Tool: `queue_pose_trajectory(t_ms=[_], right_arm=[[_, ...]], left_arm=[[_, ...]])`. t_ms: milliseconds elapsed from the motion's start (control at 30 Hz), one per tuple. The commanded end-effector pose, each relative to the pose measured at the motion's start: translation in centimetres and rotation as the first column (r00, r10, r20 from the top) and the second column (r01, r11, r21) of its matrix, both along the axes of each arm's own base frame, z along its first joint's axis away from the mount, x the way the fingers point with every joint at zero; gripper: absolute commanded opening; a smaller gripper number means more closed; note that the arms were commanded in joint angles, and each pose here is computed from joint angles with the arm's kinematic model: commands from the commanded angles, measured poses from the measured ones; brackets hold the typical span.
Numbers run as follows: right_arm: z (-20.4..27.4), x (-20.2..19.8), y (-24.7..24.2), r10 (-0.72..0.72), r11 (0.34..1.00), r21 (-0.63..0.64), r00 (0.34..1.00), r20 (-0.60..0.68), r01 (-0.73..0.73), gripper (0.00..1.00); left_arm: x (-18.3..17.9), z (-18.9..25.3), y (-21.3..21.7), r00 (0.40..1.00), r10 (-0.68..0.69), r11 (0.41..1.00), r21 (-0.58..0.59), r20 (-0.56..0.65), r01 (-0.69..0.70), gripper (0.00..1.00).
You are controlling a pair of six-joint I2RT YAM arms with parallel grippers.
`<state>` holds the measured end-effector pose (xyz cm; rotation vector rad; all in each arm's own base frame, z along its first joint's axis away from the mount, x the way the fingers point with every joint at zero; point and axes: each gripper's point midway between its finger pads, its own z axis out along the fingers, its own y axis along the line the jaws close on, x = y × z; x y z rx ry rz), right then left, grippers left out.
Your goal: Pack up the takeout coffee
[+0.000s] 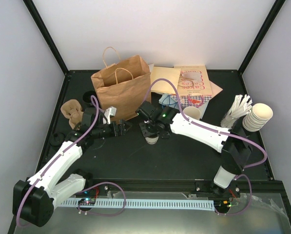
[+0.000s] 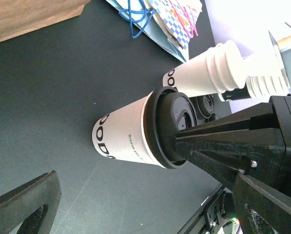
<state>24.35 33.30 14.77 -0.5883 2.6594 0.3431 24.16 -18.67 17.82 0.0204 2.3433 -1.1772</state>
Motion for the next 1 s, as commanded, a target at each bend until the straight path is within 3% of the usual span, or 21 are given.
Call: queue_pose_trajectory(t_ms=[0,433,700,767,900,967], right_arm=[[0.3,0.2,0.9,0.021,1.0,0.01,1.0,0.011,-0.021,0.14],[4.1,0.4,0.7,0.049,0.998,0.041,0.996,0.078,-0.052,0.25],[7.8,1.4,-1.7,0.011,0.999,0.046,0.974,0.228,-0.022,0.25],[8.5,1.6,-2.7,-0.015,0.998,0.056,0.964,0.264,0.0,0.36],[9.1,2.4,-4.3,-0.055,0.998,0.05,0.957,0.285,0.042,0.36],[10.6,2.5,-4.7,-0.07,0.994,0.104,0.937,0.342,0.036,0.37]], left_arm=[[0.1,0.5,-0.6,1.0,-0.021,1.0,-0.021,0.015,0.021,0.99],[0.2,0.3,-0.7,1.0,-0.023,1.0,-0.017,0.017,0.023,0.99],[0.2,0.5,-1.0,0.999,-0.033,0.999,-0.026,0.043,0.034,0.99],[0.2,0.4,-1.3,0.998,-0.041,0.999,-0.031,0.048,0.042,0.98],[0.3,-0.2,-2.1,0.998,-0.064,0.997,-0.035,0.028,0.065,0.95],[0.4,-0.4,-2.4,0.997,-0.072,0.997,-0.039,0.025,0.073,0.94]])
